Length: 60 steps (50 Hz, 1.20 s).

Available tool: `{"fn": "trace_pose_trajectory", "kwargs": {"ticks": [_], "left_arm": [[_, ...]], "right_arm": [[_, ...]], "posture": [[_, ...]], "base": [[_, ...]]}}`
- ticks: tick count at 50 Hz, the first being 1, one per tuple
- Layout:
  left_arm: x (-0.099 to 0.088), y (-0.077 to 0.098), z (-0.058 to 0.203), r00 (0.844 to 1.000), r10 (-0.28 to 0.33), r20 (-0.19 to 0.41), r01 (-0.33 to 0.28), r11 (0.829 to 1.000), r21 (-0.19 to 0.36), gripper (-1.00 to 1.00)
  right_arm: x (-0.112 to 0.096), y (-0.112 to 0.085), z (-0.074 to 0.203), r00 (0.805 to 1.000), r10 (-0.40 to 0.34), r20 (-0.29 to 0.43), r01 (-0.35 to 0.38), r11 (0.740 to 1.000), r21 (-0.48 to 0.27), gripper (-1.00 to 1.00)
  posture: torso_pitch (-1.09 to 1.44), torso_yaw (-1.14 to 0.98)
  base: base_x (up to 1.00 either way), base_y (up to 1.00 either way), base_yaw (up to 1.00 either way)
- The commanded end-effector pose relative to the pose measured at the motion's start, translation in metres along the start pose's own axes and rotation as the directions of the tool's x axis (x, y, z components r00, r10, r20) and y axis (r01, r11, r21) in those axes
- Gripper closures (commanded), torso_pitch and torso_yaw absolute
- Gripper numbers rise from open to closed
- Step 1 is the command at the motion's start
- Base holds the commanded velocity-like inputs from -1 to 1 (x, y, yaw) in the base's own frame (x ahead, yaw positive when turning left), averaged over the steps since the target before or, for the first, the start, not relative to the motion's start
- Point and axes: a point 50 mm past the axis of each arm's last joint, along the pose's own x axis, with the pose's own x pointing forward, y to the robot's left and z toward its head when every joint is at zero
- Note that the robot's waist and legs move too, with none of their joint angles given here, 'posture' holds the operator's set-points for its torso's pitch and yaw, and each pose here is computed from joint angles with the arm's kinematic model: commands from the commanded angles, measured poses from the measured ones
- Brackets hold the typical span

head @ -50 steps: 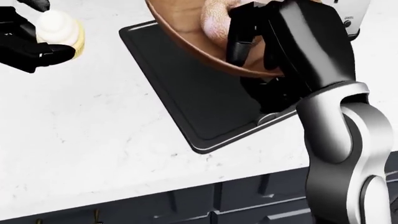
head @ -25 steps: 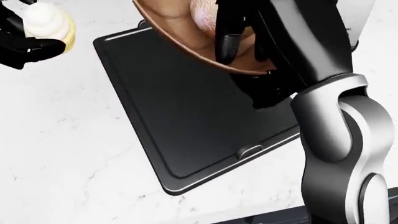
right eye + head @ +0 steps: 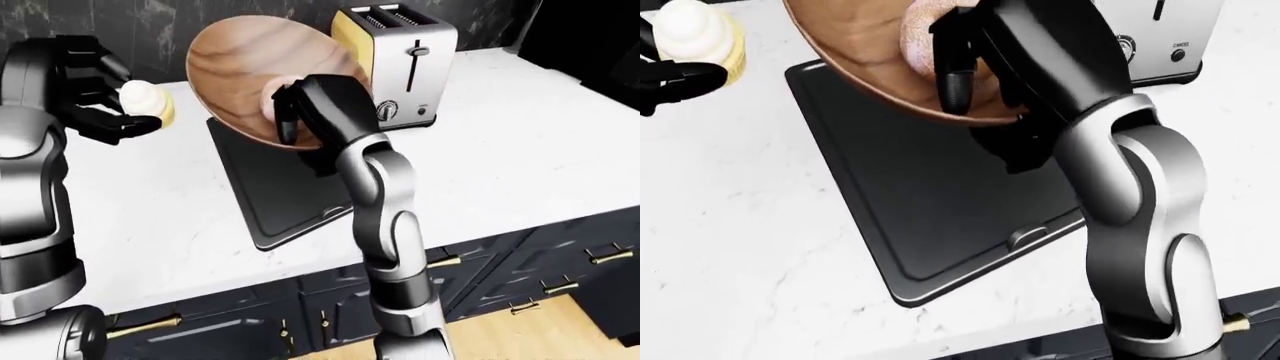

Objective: Pick up the bowl with donut and place it on the tray. Pick up the cupcake and place it on the tray.

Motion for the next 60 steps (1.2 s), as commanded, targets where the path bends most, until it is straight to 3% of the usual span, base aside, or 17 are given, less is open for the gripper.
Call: {"fn": "trace_pose_trajectory", "kwargs": {"ticks": [1,9,30,40,60], "left_arm": [[-0.002,0.013,0.017,0.995,0.053,0.082,-0.052,0.999,-0.005,1.00],[-0.007,0.021,0.017,0.995,0.064,0.081,-0.064,0.998,-0.008,1.00],[-0.008,0.020,0.014,0.995,0.065,0.081,-0.065,0.998,-0.008,1.00],[-0.008,0.020,0.014,0.995,0.064,0.081,-0.063,0.998,-0.009,1.00],[-0.009,0.024,0.015,0.994,0.072,0.082,-0.071,0.997,-0.014,1.00]], "right_arm": [[0.002,-0.021,0.014,0.991,-0.112,0.070,0.114,0.993,-0.026,1.00],[0.018,-0.004,0.005,0.996,-0.070,0.052,0.072,0.997,-0.031,1.00],[0.048,0.013,-0.002,0.999,-0.005,0.035,0.006,1.000,-0.022,1.00],[0.054,0.019,0.000,0.999,0.015,0.040,-0.014,1.000,-0.025,1.00],[0.063,0.032,0.010,0.990,0.132,0.039,-0.132,0.991,-0.023,1.00]], "posture": [[0.00,0.00],[0.00,0.00],[0.00,0.00],[0.00,0.00],[0.00,0.00]], "base": [[0.00,0.00,0.00],[0.00,0.00,0.00],[0.00,0.00,0.00],[0.00,0.00,0.00],[0.00,0.00,0.00]]}}
